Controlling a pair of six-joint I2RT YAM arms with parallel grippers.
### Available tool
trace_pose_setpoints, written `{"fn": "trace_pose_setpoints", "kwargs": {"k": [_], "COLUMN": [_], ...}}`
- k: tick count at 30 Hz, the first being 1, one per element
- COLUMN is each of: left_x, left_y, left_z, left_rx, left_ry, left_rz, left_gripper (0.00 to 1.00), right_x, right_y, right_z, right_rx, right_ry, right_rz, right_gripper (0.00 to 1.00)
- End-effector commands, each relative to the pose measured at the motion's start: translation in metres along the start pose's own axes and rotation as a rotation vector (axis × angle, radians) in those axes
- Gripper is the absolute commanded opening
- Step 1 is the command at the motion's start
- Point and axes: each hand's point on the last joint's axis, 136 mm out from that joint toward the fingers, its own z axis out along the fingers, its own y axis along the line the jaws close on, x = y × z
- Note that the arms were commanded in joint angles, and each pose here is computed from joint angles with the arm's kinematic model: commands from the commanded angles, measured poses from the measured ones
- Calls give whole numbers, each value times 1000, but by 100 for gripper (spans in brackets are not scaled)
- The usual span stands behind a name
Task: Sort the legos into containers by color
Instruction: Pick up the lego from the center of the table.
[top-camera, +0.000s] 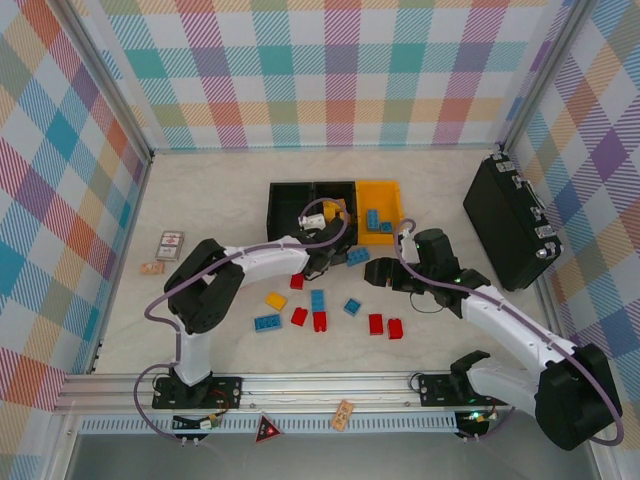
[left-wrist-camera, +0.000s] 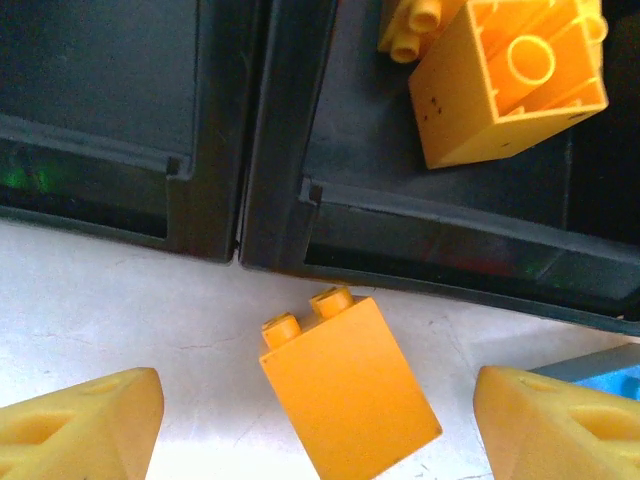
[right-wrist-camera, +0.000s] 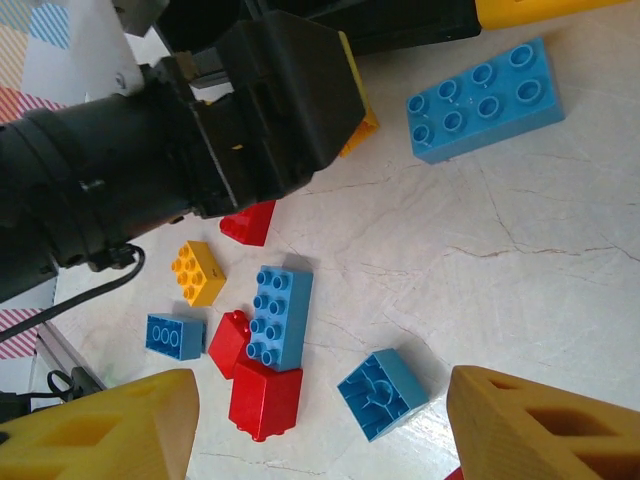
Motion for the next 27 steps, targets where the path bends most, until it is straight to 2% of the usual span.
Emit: {"fn": "trace_pose_setpoints", "kwargs": {"k": [1, 5, 12, 18, 27], "left_x": [-6, -6, -1, 7, 8], "left_y": [-12, -12, -9, -5, -4], "left_z": [-2, 4, 11, 14, 9], "left_rx": [-4, -23, -66, -79, -65], "left_ry": [-44, -46, -24, 4, 17], "left_rz": [-6, 4, 10, 20, 45], "left_gripper": [81, 79, 66, 61, 32], "right_x": [-2, -2, -3, -1, -1], "right_y": [-3, -2, -4, -6, -7], "right_z": [-2, -1, -3, -3, -7], "right_rx": [11, 14, 27, 30, 38], "right_ry": [-9, -6, -11, -14, -32], "right_rz": [-15, -19, -23, -17, -17], "right_gripper": [67, 67, 67, 67, 67]}}
